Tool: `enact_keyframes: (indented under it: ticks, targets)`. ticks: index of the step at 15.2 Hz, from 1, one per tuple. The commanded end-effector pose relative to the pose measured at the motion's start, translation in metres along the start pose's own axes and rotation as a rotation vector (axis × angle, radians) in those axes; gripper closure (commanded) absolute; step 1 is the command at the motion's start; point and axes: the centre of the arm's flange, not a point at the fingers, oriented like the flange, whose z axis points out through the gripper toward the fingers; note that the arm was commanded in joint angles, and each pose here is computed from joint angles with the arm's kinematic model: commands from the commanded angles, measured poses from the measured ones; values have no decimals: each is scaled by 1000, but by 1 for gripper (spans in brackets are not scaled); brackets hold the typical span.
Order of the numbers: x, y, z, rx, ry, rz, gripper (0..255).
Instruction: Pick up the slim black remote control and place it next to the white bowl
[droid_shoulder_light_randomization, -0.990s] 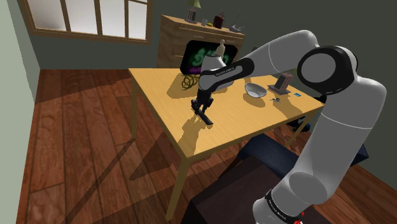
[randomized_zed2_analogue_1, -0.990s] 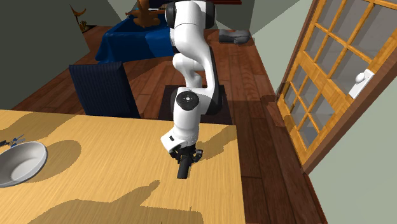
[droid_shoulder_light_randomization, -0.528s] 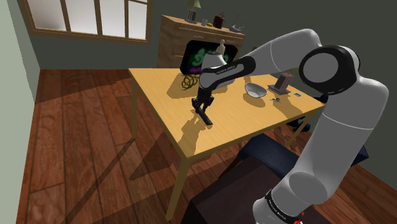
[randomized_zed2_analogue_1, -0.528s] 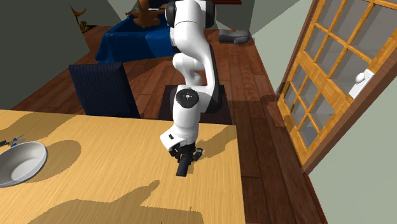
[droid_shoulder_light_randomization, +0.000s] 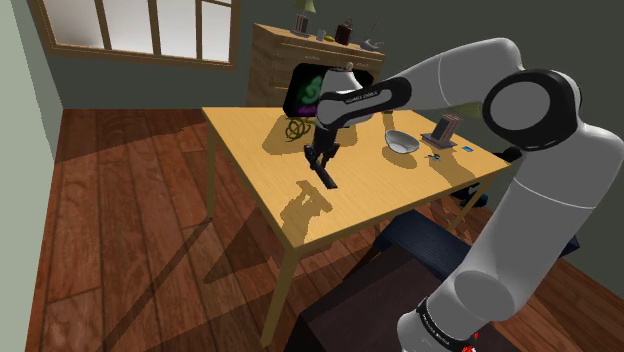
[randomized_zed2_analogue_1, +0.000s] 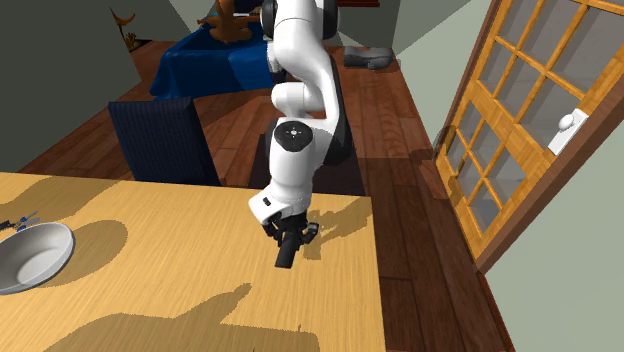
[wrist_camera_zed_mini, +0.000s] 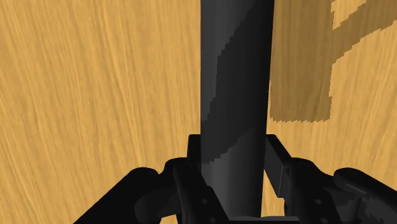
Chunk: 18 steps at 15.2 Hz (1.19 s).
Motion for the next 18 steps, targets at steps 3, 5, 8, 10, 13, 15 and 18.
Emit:
enact_keyframes:
  ticks: [3,5,8,10,13,15,18]
  targets:
    - [1,3,-22,0,0,0,255]
    - [1,4,-33,0,0,0,255]
    - [1,5,-49,0,0,0,255]
    - [1,6,-59,0,0,0,255]
    - [1,7,-75,0,0,0,255]
    - [1,8,-85,0,0,0,255]
    - [3,22,-91,0,0,0,255]
